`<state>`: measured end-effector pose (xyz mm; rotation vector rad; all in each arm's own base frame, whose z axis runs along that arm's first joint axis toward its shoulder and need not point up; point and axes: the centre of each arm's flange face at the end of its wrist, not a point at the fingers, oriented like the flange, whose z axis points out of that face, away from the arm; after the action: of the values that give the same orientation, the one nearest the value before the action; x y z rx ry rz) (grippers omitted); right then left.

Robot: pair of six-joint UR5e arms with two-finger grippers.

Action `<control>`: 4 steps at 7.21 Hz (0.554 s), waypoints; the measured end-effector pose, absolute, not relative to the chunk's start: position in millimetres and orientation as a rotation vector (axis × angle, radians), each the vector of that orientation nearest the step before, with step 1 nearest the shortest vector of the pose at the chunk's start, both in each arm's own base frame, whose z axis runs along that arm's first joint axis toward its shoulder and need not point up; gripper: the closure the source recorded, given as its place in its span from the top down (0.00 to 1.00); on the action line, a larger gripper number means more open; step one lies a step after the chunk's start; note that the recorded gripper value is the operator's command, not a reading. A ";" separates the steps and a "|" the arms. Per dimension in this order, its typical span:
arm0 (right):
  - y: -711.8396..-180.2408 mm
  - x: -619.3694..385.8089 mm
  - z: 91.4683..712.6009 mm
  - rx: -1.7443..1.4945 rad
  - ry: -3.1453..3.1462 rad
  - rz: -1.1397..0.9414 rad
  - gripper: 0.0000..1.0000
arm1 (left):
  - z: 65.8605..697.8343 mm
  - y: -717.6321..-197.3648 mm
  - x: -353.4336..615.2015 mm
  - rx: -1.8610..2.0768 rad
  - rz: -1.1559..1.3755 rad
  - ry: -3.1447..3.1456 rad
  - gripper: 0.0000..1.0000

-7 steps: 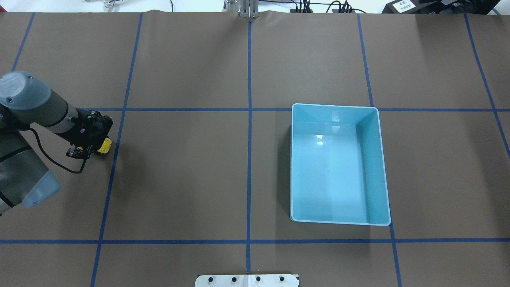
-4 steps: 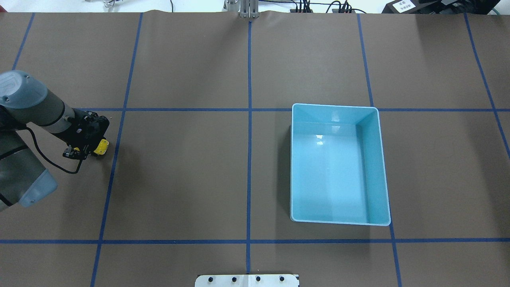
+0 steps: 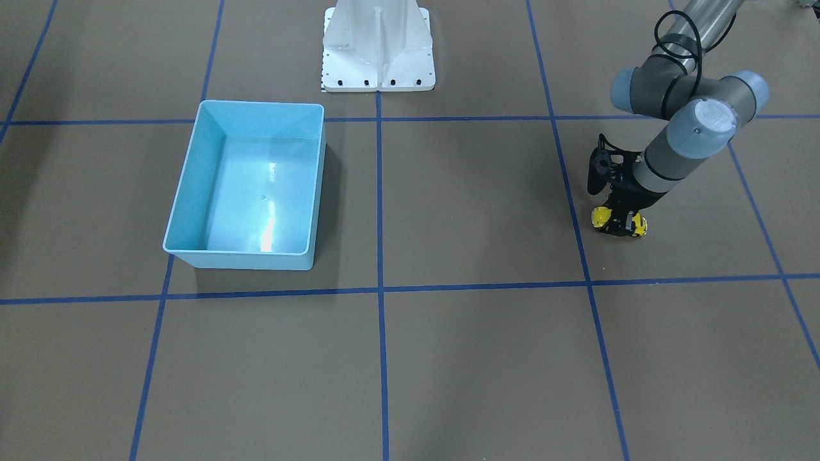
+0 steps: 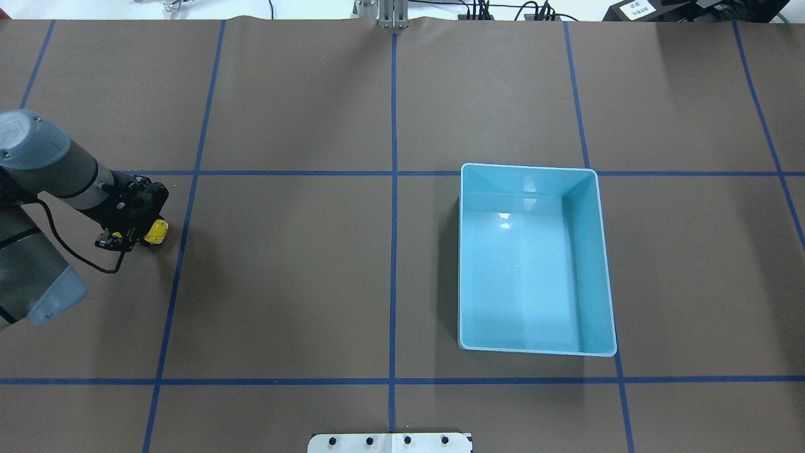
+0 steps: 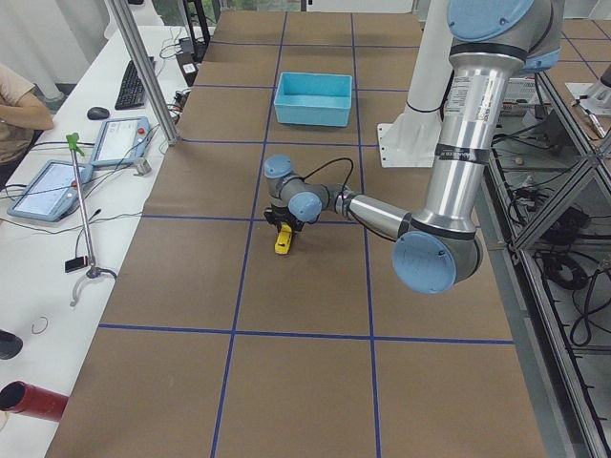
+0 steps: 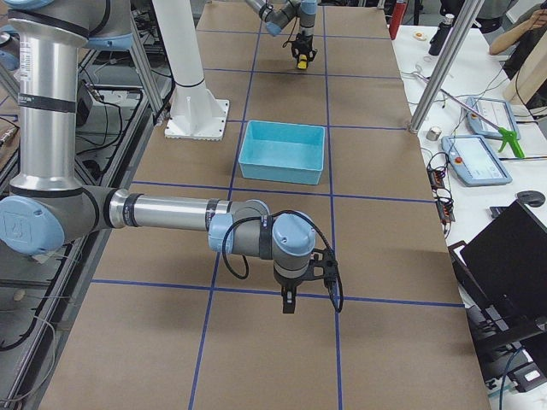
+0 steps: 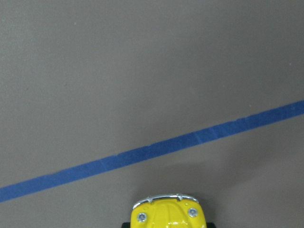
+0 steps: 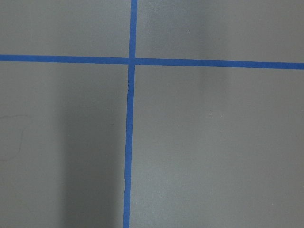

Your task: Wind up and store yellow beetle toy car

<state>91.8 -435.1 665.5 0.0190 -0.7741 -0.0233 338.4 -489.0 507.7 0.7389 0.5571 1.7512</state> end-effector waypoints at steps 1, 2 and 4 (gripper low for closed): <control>-435.1 91.8 665.5 0.019 -0.774 -0.023 1.00 | 510.2 -490.9 335.9 0.740 1.756 0.553 0.00; -435.1 91.8 665.6 0.019 -0.774 -0.023 1.00 | 511.4 -492.3 333.9 0.742 1.759 0.552 0.00; -435.1 91.8 665.7 0.019 -0.774 -0.023 1.00 | 516.7 -491.7 329.2 0.736 1.757 0.558 0.00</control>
<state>91.8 -435.1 665.7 0.0187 -0.7741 -0.0233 329.2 -491.7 516.7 0.7356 0.5579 1.7567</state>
